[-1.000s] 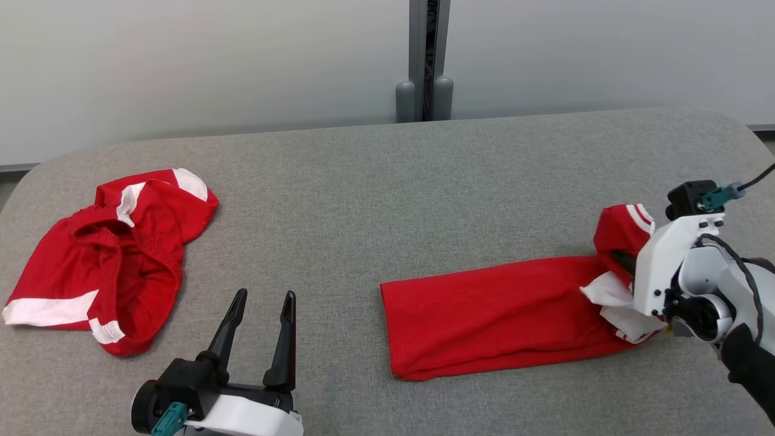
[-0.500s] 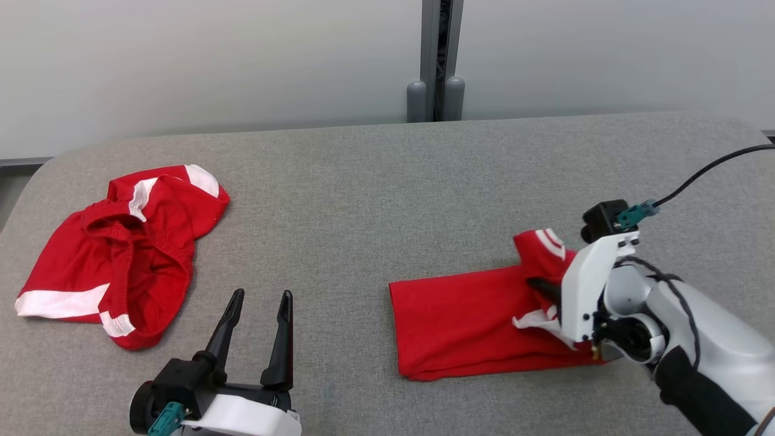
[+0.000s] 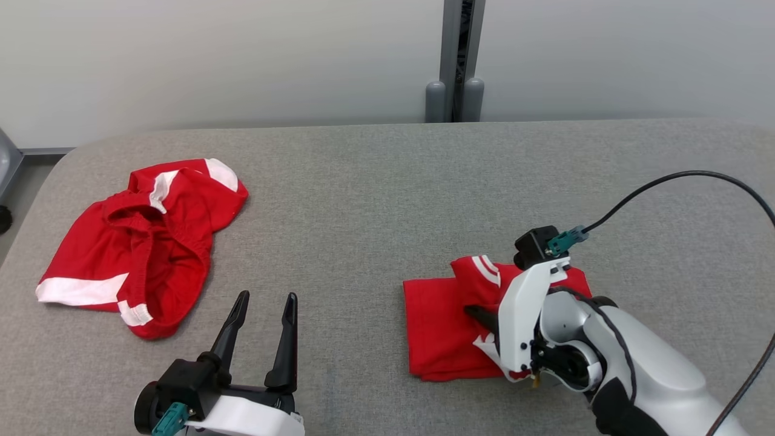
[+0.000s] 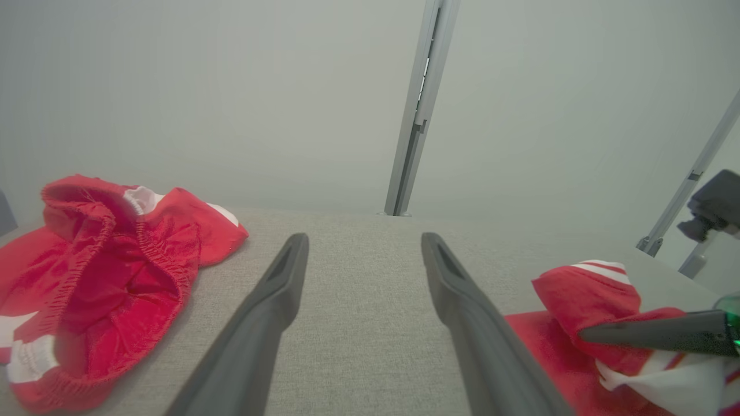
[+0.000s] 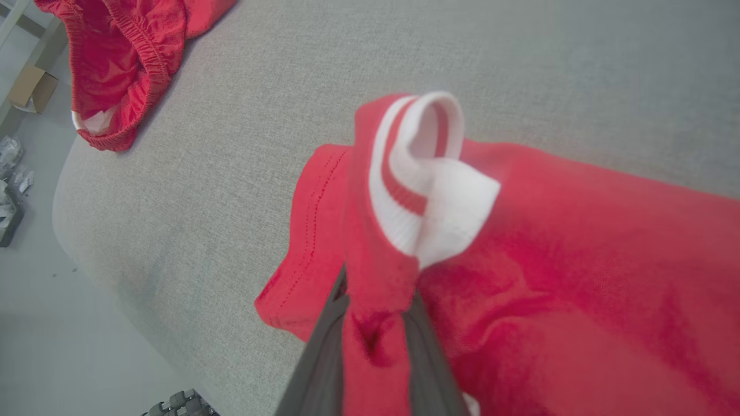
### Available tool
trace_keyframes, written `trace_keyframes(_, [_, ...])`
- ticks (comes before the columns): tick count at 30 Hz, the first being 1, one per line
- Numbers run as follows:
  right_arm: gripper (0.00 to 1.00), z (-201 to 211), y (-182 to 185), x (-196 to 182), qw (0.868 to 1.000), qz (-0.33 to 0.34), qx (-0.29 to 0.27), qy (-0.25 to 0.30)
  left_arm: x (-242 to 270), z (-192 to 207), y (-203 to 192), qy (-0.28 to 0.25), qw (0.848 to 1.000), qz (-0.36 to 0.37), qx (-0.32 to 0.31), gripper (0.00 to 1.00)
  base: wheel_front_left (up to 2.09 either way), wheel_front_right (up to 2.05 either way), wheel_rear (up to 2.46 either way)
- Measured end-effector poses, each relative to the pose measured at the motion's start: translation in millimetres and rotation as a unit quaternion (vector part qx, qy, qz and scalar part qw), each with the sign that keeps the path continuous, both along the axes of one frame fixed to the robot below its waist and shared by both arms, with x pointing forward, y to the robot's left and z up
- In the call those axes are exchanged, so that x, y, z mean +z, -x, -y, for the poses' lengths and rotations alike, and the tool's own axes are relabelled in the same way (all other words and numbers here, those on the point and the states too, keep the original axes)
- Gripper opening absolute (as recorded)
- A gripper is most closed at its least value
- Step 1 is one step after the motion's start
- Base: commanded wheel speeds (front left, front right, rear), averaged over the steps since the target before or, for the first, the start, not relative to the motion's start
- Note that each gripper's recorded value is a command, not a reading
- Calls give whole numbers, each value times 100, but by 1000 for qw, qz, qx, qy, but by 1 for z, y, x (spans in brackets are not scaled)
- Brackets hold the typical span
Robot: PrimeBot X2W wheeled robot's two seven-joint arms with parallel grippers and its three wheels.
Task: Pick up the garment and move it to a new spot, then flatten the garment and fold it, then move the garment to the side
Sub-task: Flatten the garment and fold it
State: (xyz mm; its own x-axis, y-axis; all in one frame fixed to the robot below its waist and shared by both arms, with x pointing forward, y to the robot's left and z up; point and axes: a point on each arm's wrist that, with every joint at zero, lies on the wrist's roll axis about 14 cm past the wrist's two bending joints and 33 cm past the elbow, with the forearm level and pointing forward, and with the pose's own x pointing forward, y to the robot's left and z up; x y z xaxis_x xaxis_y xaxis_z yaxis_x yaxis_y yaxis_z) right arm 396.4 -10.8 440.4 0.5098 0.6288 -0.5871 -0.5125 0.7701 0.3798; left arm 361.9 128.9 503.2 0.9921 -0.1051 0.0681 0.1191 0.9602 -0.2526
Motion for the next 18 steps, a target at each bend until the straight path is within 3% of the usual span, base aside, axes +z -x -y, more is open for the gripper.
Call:
trace_keyframes(17, [0,-31,2,-14,1000,-8,16,11,-9,-14,4,-1,1000,-14,20,100,0,0,0])
trace_keyframes(18, [33,-32,3,-15,1000,-8,18,13,-10,-14,4,-1,1000,-15,21,100,0,0,0])
